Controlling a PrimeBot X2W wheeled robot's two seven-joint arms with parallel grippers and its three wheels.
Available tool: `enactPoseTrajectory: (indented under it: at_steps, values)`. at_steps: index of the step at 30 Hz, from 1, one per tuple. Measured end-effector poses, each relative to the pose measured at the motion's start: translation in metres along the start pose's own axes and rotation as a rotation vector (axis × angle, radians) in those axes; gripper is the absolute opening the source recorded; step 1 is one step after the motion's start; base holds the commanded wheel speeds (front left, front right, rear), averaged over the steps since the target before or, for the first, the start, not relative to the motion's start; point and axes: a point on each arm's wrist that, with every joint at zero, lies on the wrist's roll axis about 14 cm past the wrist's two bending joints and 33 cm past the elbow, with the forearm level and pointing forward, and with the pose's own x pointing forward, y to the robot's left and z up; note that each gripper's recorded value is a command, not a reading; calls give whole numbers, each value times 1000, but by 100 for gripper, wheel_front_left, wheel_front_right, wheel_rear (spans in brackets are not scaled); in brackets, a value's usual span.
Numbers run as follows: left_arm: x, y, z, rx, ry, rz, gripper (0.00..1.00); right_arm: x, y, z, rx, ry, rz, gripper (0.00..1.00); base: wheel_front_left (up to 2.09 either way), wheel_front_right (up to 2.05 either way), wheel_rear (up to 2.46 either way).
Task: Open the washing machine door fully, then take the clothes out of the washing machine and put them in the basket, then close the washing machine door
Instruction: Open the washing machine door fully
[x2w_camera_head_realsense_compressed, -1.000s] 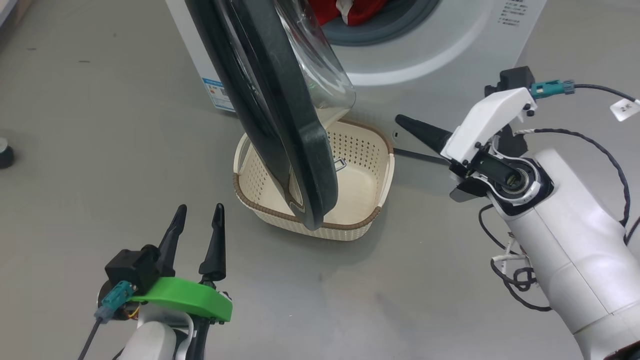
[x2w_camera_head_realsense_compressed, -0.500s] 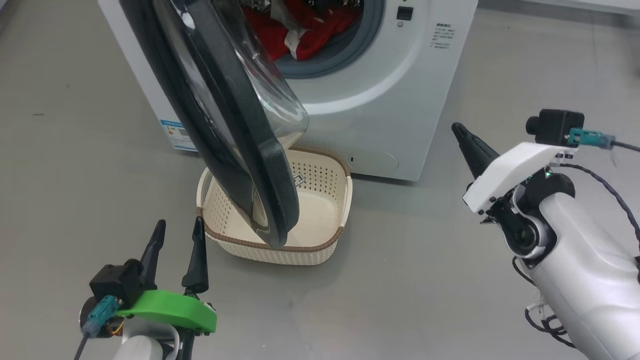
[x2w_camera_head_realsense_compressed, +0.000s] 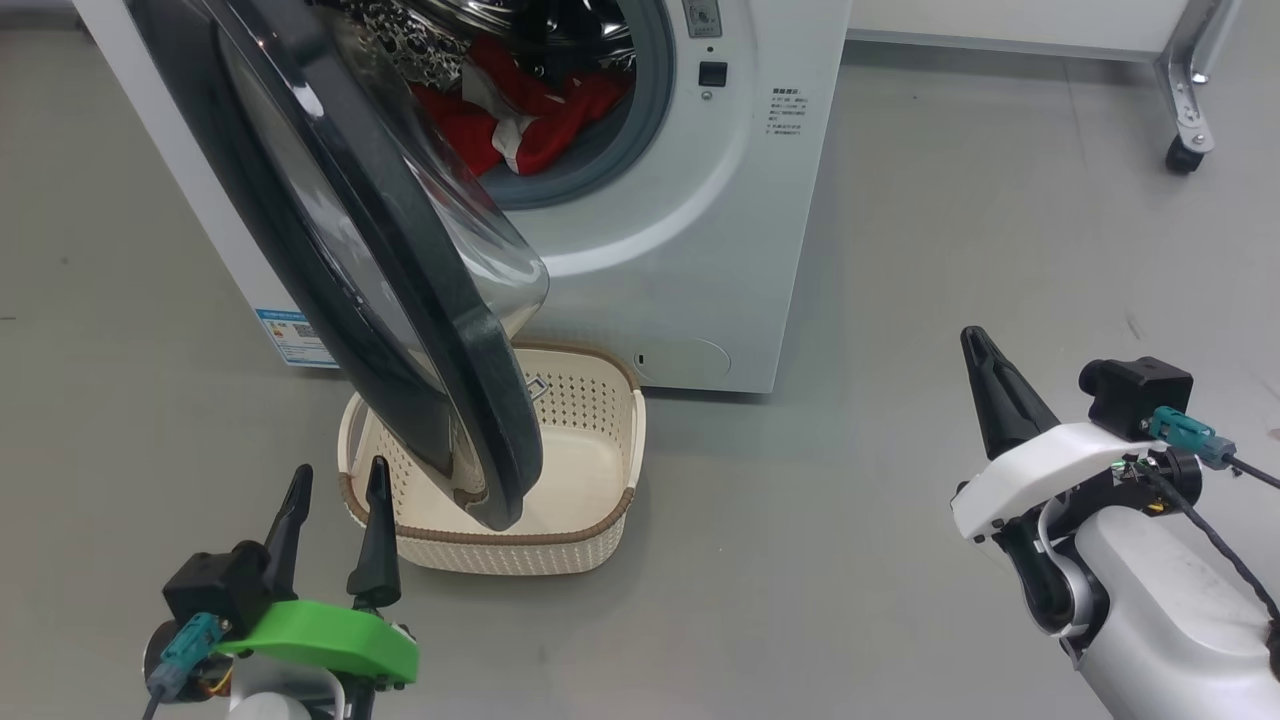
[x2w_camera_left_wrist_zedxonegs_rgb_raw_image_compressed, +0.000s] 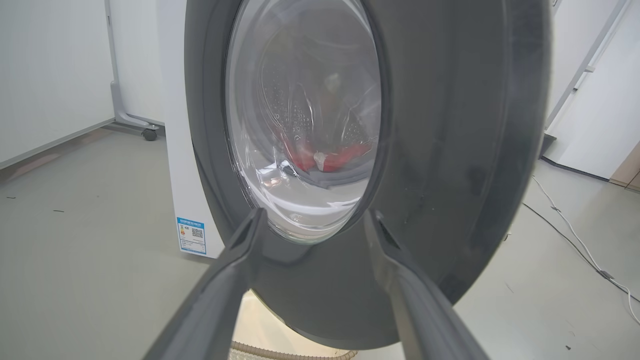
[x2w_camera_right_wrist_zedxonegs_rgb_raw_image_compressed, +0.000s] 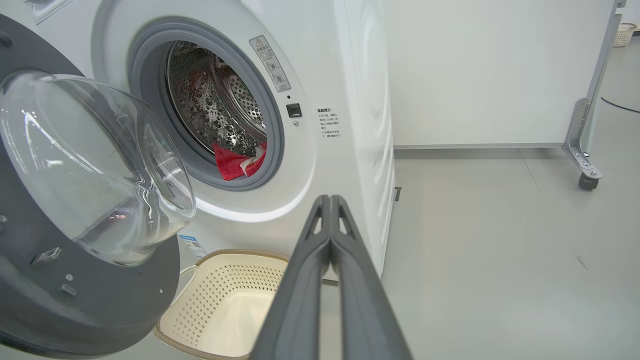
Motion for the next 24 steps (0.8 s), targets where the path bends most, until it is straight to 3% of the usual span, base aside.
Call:
enactPoseTrajectory:
  at_steps: [14, 15, 16, 24]
  values:
    - [-1, -4, -2, -2, 5, -13, 100, -24, -4, 12, -6, -83, -91, 0, 0, 0, 0]
    - [-1, -3, -2, -2, 4, -10, 100, -26, -4, 14, -12, -90, -94, 31, 0, 0, 0]
    - [-1, -2, -1, -2, 2, -6, 100, -27, -3, 14, -22, -95, -96, 100, 0, 0, 0]
    - [-5, -4, -7, -6, 17, -13, 100, -48, -1, 8, -13, -112, -133, 100, 0, 0, 0]
